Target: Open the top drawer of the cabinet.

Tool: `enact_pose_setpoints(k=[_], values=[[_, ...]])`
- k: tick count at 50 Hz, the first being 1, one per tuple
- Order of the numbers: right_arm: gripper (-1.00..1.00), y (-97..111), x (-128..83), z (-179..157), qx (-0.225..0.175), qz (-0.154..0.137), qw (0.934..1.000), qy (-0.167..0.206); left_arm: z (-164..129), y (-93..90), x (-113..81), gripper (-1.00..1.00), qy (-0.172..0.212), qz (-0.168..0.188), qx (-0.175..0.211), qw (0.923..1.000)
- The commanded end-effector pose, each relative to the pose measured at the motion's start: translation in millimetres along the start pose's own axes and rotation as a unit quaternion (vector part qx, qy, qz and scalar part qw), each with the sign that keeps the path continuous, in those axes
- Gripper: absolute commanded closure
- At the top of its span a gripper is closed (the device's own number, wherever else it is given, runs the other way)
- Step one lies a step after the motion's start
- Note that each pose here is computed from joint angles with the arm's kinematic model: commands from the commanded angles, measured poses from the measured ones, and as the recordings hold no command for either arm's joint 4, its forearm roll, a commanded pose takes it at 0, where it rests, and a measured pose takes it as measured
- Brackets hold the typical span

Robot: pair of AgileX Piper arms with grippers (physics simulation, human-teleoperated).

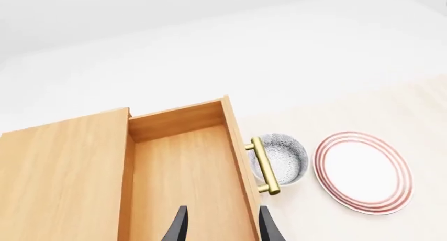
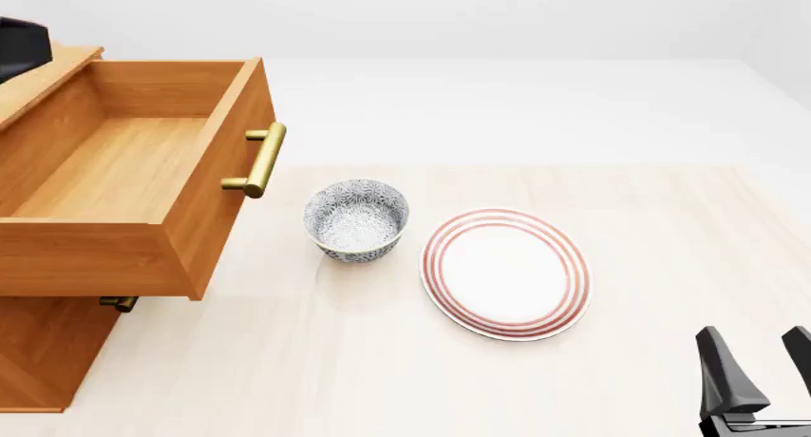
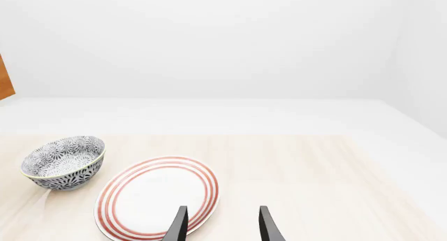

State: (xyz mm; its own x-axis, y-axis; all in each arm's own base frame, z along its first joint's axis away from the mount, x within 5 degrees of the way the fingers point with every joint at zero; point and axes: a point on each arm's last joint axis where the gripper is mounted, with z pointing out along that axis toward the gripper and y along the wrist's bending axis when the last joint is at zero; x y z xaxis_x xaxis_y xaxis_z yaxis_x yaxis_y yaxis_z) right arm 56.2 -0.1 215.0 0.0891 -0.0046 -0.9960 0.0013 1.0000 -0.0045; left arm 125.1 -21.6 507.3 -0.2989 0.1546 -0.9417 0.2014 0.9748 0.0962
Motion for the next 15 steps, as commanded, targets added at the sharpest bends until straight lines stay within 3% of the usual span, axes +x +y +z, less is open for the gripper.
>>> enact_pose_setpoints(k=[1, 15], values=[[-1.0, 0.0, 0.0, 0.0, 0.0, 0.0, 1.0, 0.0, -13.6, 0.7, -4.1, -1.0, -0.024, 0.012, -0.004, 0.9996], [-1.0, 0.0, 0.0, 0.0, 0.0, 0.0, 1.0, 0.0, -27.3, 0.3, -6.2, -1.0, -0.046, 0.026, -0.004, 0.9986]])
